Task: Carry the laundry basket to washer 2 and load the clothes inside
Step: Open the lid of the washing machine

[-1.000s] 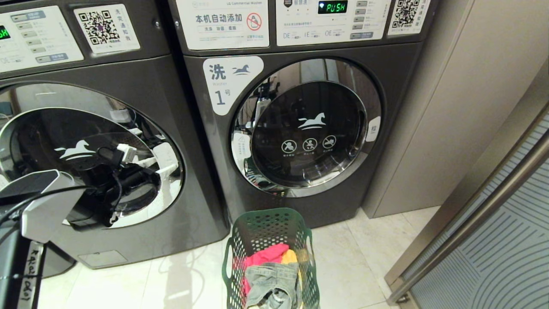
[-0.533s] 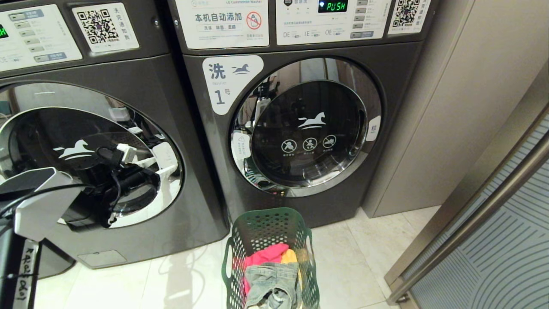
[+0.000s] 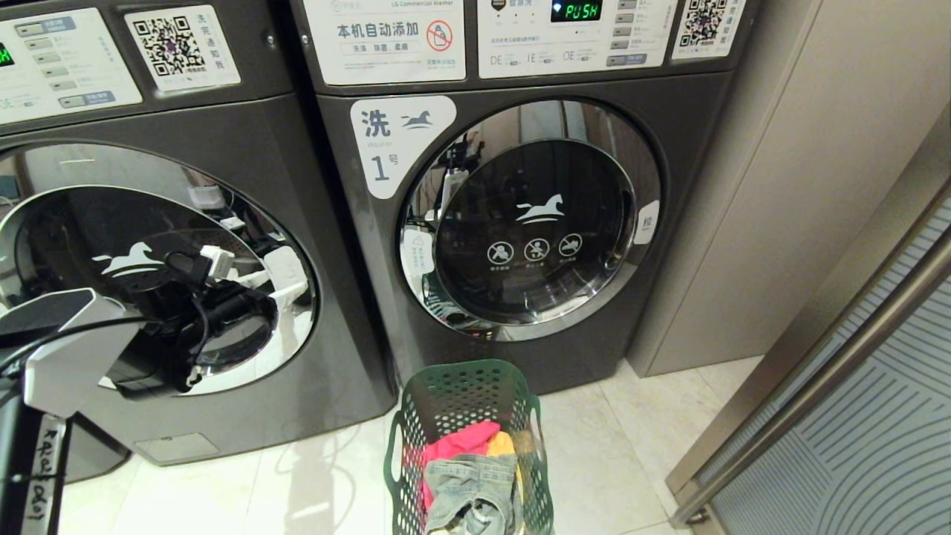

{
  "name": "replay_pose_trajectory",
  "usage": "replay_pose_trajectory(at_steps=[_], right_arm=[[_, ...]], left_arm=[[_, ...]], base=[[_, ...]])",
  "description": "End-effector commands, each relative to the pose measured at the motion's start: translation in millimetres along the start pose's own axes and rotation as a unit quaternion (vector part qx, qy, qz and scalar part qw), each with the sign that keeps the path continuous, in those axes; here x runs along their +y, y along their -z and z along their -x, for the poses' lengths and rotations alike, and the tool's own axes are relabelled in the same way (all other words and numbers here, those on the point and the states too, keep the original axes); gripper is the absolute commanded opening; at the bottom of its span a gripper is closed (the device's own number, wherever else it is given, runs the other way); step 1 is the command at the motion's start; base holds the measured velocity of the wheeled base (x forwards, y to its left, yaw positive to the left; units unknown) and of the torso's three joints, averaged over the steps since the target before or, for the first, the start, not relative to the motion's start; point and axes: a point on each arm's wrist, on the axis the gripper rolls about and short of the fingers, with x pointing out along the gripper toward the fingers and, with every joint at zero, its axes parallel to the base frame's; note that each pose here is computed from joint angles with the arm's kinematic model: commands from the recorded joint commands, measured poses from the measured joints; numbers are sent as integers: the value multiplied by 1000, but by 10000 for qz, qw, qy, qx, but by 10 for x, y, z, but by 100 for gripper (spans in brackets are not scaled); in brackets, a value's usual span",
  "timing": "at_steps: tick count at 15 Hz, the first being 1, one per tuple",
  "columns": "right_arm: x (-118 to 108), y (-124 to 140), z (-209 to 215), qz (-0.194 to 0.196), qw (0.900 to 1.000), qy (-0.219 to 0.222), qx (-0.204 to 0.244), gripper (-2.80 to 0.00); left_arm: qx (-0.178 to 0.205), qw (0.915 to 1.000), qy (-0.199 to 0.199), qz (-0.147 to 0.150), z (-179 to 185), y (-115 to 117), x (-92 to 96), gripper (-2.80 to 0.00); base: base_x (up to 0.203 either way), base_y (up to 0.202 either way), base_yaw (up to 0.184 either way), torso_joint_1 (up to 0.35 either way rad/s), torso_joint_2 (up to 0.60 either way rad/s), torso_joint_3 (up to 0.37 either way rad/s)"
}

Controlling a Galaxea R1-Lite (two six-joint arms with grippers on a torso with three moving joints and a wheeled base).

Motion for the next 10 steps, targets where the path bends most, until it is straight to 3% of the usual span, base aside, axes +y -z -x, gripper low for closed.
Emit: replay_pose_trajectory(at_steps=[1,8,10], right_arm=[[0,0,1,8,10000,-3,-2,-280],[0,1,1,0,10000,4,-1,-280],[0,0,1,6,10000,-3,-2,-280]], left_arm=[[-20,10000,47,-1,-8,3,-7,0],[-124,9996,267,36,-103,64,51,0],[-178,9991,336,165,-136,82,86,0]], base=[[0,0,0,0,0,0],[0,0,0,0,0,0],[0,0,0,0,0,0]])
